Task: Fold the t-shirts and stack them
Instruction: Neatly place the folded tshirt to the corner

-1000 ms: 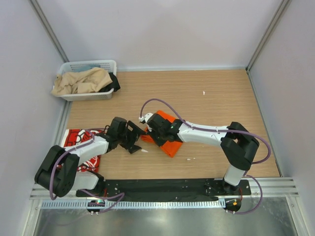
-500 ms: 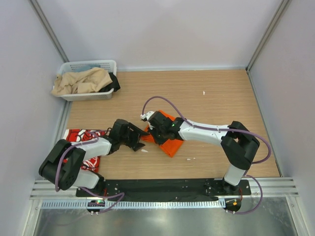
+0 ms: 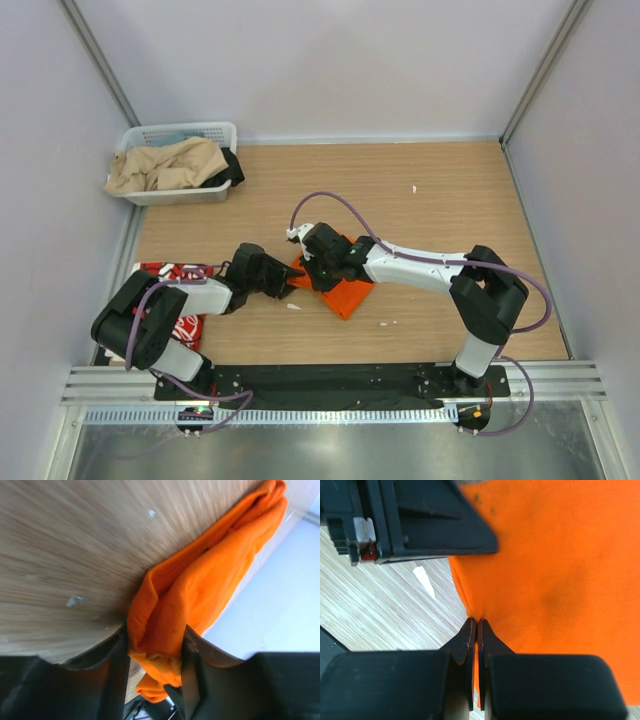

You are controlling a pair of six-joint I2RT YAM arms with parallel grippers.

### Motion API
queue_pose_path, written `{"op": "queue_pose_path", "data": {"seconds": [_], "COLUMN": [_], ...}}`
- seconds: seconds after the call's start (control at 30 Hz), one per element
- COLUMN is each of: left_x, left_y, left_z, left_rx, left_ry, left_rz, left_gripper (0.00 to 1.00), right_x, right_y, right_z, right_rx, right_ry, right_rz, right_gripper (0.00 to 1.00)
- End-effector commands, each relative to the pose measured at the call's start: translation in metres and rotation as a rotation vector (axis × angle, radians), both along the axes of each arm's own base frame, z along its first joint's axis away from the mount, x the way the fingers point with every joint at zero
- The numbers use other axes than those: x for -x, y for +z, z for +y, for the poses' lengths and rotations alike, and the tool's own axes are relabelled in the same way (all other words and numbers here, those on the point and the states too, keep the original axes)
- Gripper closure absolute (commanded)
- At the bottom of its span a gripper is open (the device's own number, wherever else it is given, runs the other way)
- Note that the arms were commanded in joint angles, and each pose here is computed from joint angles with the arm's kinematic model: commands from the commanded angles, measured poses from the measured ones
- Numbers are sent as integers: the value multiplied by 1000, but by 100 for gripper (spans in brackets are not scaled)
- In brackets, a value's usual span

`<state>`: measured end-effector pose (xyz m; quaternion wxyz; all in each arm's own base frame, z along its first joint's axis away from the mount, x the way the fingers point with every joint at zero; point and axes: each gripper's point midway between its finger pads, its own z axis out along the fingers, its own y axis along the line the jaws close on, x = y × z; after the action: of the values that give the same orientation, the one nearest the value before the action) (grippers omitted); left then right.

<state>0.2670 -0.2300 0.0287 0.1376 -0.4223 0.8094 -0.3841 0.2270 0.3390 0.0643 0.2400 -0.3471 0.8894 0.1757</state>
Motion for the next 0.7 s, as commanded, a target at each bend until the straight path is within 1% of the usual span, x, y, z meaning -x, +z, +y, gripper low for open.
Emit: {"op": "queue_pose_path", "data": {"seconds": [0.0, 0.03, 0.07, 0.1, 0.13, 0.17, 0.2, 0.23, 0.27, 0.3, 0.33, 0.37, 0.4, 0.43, 0.47, 0.5, 0.53, 0.6, 0.63, 0.67], "left_x": [-9, -9, -9, -11, -7, -7, -12, -3, -4, -10, -3, -2, -11, -9, -10, -18, -17, -27, -25, -35], "left_y": [-1, -1, 0, 2, -2, 4, 13, 6, 15, 27, 20, 24, 42, 42, 45, 58, 57, 69, 68, 79], "left_z": [2, 3, 4, 4, 8, 8, 7, 14, 16, 16, 31, 36, 43, 57, 64, 68, 80, 92, 100, 113], "left_rx": [-11, -21, -33, -49, -88, -98, -117, -174, -221, -246, -329, -379, -417, -482, -524, -544, -581, -633, -661, -685], "left_ry": [22, 16, 12, 9, -18, -31, -47, -71, -118, -132, -128, -164, -143, -134, -148, -141, -136, -128, -130, -92], "left_rz": [-60, -69, -73, -77, -76, -92, -120, -75, -120, -149, -108, -132, -176, -155, -168, -191, -155, -169, -138, -139], "left_gripper": [71, 83, 96, 100, 100, 100, 100, 100, 100, 100, 100, 100, 100, 100, 100, 100, 100, 100, 100, 100], "right_x": [-5, -4, -5, -6, -7, -7, -13, -14, -16, -15, -12, -13, -12, -9, -5, -3, 0, 5, 7, 11], "right_y": [26, 26, 25, 25, 22, 21, 23, 29, 30, 35, 47, 50, 54, 59, 66, 70, 71, 73, 73, 68], "right_z": [11, 10, 7, 3, -8, -14, -24, -32, -49, -56, -67, -78, -84, -91, -95, -98, -101, -109, -111, -114], "right_rx": [-82, -80, -65, -52, -18, -1, 23, 25, 66, 71, 65, 70, 74, 74, 59, 52, 49, 40, 34, 37], "right_ry": [1, 0, -14, -30, -60, -78, -121, -140, -181, -200, -220, -243, -255, -261, -263, -266, -268, -275, -279, -283], "right_rz": [-29, -25, -23, -20, -8, 0, -12, -18, -23, -22, -29, -30, -38, -38, -48, -54, -53, -59, -59, -49], "right_gripper": [99, 97, 91, 82, 62, 57, 53, 48, 46, 45, 44, 44, 44, 44, 44, 43, 43, 43, 43, 43]}}
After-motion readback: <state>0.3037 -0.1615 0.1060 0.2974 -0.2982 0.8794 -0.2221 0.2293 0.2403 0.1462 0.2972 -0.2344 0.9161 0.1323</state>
